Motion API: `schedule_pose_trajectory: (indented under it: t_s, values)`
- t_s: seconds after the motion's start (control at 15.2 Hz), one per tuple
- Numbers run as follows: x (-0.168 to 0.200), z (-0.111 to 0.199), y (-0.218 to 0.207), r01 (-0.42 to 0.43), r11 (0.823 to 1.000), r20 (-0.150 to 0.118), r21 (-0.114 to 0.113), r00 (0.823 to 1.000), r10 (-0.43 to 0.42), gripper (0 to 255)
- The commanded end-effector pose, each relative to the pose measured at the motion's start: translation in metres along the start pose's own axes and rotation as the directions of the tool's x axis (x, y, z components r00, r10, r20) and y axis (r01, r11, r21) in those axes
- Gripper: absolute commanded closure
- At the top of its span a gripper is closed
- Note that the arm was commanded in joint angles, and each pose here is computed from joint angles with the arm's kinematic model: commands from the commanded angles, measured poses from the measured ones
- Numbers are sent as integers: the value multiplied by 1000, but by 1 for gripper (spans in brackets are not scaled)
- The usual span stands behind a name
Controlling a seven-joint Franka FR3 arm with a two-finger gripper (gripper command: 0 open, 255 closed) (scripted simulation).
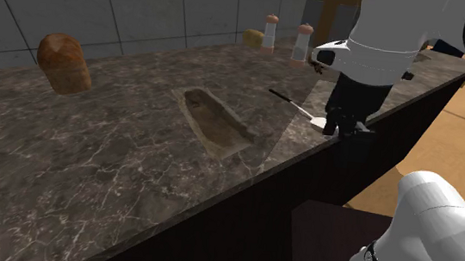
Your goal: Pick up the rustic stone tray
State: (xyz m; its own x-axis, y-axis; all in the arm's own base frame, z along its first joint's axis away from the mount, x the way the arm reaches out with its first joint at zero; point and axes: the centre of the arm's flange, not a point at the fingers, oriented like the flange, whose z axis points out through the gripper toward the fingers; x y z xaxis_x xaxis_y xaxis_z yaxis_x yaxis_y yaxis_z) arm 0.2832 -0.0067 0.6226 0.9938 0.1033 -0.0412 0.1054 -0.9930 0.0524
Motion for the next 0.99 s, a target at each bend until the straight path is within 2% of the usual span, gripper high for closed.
schedule_pose_trajectory:
  t_s: [0.0, 0.2, 0.46, 0.66, 0.92]
  values:
    - [0, 0, 0, 0, 1000, 0, 0, 1000, 0, 0]
    - [37, 0, 14, -114, 993, -4, 19, 993, 114, 0]
    - [84, 1, 39, -263, 964, -5, 46, 965, 263, 0]
    - [116, 2, 62, -371, 927, -3, 65, 928, 372, 0]
    - [154, 4, 99, -506, 858, 2, 91, 861, 508, 0]
